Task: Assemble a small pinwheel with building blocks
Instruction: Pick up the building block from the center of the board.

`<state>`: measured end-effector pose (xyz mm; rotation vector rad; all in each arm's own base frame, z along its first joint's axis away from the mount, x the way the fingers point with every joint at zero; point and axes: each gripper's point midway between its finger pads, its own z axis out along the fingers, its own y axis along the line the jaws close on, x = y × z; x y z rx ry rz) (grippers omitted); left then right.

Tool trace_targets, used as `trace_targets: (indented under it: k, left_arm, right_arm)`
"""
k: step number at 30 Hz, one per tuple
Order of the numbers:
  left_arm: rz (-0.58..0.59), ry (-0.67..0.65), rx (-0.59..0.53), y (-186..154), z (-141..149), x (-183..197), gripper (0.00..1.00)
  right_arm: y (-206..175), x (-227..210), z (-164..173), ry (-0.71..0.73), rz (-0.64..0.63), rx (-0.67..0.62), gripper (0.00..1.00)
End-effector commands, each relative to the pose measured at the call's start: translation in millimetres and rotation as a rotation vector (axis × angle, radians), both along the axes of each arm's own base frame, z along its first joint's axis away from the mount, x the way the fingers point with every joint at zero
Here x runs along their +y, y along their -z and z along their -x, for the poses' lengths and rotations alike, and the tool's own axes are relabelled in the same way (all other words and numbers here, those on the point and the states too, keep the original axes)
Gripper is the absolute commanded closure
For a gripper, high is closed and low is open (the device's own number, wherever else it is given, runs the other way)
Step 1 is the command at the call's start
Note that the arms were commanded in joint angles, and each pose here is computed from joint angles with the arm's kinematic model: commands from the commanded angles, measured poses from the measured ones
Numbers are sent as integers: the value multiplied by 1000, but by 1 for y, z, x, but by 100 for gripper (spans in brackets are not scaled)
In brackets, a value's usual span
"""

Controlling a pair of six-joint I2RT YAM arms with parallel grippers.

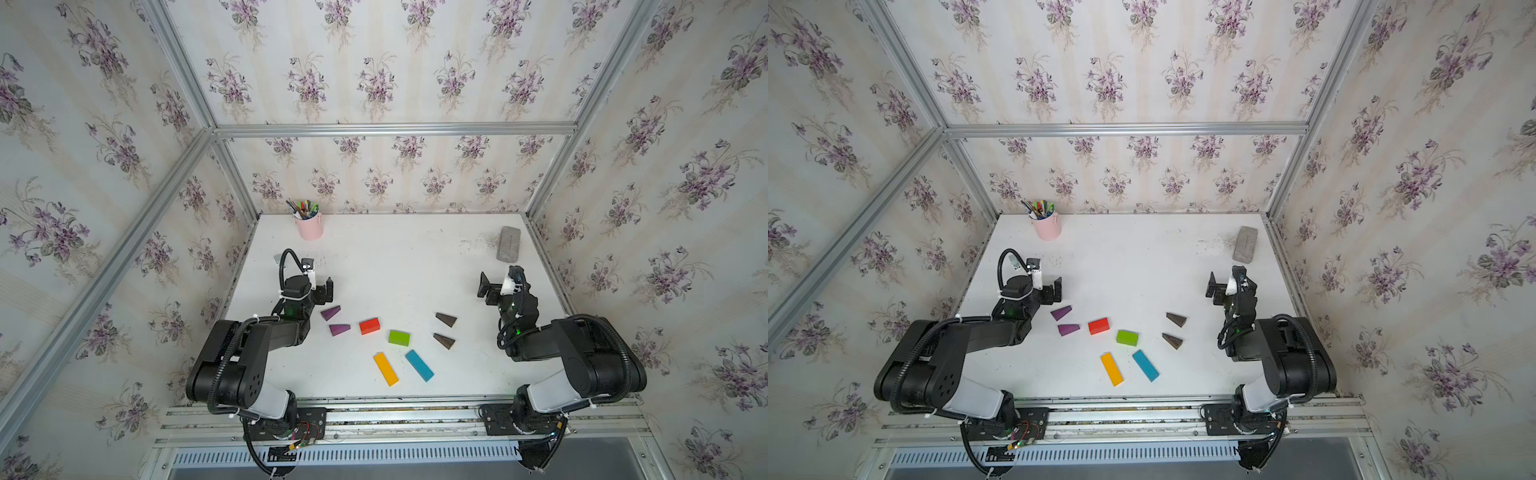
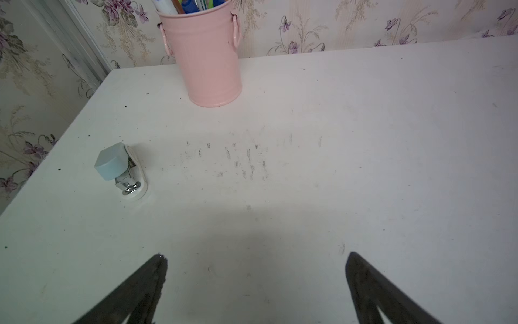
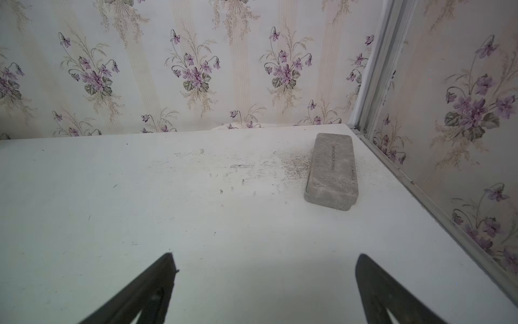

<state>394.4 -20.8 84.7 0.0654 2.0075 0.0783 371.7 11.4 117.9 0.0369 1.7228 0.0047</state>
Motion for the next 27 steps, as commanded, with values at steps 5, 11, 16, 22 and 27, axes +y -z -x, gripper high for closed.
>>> trace_targets:
  k: [5,11,16,22,27]
  left_arm:
    - [4,14,-19,-5,-2,-2,0]
    - [4,13,-21,-6,-2,-2,0]
    - [3,14,-17,-4,-2,-2,0]
    - [7,16,-21,-6,-2,-2,0]
    - [15,37,-39,-12,-4,-4,0]
  right_arm:
    - [-4,-2,-4,-3,-3,-8,0]
    - [-3,-2,-5,-16,-14,-2,0]
    - [-3,-4,-4,-34,-32,-3,0]
    - [-3,-2,-5,-49,-34,-3,0]
    - [-16,4,-7,-82,-27,-12,5]
